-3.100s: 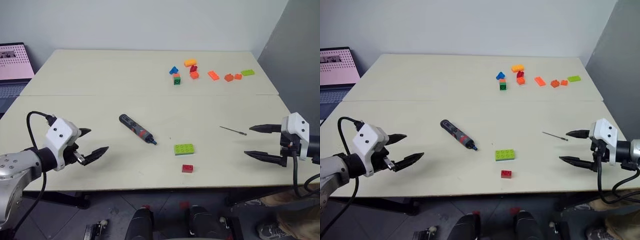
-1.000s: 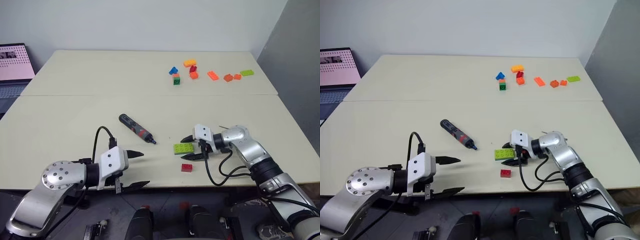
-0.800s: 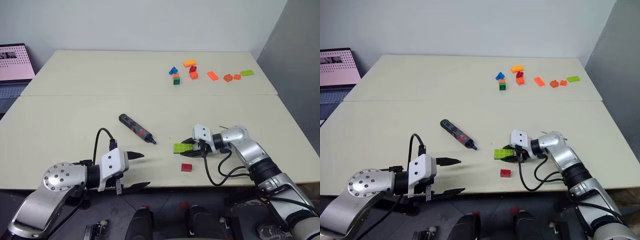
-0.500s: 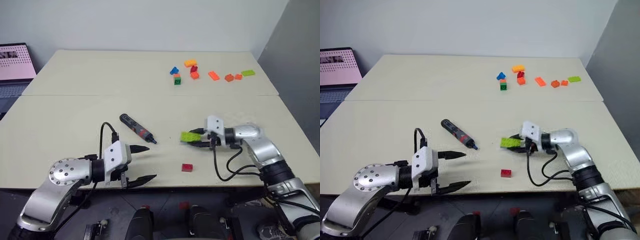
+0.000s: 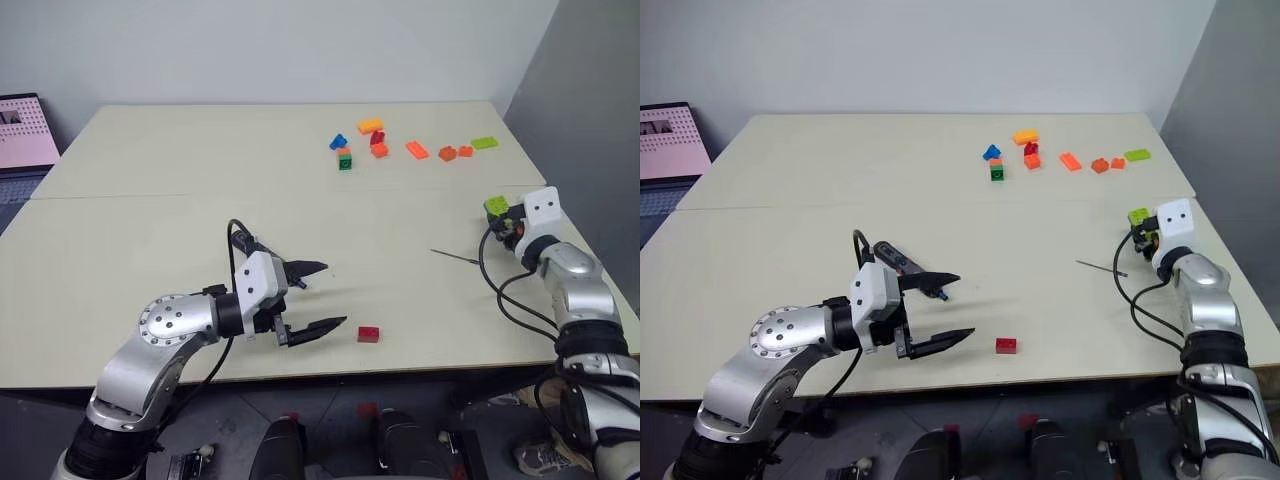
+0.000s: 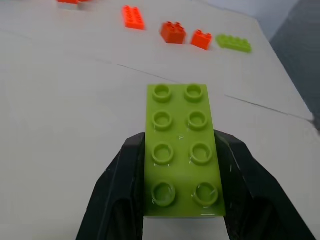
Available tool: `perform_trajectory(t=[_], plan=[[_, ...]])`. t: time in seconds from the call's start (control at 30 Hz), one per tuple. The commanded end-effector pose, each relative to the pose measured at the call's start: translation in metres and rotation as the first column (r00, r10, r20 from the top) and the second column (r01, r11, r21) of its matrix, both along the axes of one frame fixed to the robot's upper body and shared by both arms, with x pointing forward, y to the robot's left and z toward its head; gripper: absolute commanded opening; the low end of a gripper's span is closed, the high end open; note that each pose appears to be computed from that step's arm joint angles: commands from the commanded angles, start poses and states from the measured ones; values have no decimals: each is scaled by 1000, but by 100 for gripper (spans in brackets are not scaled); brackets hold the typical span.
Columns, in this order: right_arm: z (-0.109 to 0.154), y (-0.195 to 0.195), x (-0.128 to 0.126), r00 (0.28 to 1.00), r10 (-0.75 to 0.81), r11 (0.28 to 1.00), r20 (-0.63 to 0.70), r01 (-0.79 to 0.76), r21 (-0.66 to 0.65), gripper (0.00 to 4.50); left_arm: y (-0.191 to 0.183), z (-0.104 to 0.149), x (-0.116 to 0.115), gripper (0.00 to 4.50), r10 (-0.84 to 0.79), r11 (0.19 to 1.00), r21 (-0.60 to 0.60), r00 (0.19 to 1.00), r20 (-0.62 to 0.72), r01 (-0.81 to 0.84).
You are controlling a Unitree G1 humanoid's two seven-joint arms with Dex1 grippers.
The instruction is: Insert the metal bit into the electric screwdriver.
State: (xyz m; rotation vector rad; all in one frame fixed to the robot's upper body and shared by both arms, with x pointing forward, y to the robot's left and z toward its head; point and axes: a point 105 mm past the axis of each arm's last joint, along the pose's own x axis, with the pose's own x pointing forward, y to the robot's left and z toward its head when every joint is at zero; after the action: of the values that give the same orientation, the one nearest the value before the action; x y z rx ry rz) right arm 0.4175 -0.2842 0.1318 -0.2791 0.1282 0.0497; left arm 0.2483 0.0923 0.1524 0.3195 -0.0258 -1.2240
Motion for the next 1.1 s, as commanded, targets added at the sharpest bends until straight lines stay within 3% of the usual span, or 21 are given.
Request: perform_trajectory(t=[0.03,0.1,0.17,0.2,0.47,0.63,0.73,0.83,0.9,1.0,1.1], plan=[[2,-19,9,986,-167,985,-3,167,50,152,-5,4,-2,450,-16,1000,1,999,49,16],[-4,-26,11,972,-234,968,-27,236,88,152,-5,4,-1,450,-9,1000,2,999,50,9],[-8,-31,11,963,-267,956,-39,270,110,223,-5,4,-1,450,-6,1000,5,999,51,6],[-9,-32,11,961,-274,953,-41,277,120,233,-5,4,-1,450,-6,1000,7,999,52,6],[7,-33,10,971,-236,963,29,229,144,440,0,2,-1,450,15,1000,26,999,47,-17],[39,-11,-4,989,30,999,145,-32,13,447,19,-2,-4,450,53,995,82,998,25,-55],[58,15,-19,956,235,970,175,-217,-112,447,30,-8,-8,450,49,987,149,999,23,-52],[67,66,-44,840,528,848,126,-514,-131,447,38,-12,-16,450,18,979,205,1000,6,-19],[61,101,-72,698,716,694,24,-708,-131,447,41,-15,-23,450,-15,970,241,1000,-12,17],[42,137,-110,488,861,483,-142,-873,-70,447,41,-18,-32,450,-61,960,272,997,-38,69],[22,151,-133,357,900,369,-248,-930,0,447,40,-17,-34,450,-67,961,265,997,-40,75]])
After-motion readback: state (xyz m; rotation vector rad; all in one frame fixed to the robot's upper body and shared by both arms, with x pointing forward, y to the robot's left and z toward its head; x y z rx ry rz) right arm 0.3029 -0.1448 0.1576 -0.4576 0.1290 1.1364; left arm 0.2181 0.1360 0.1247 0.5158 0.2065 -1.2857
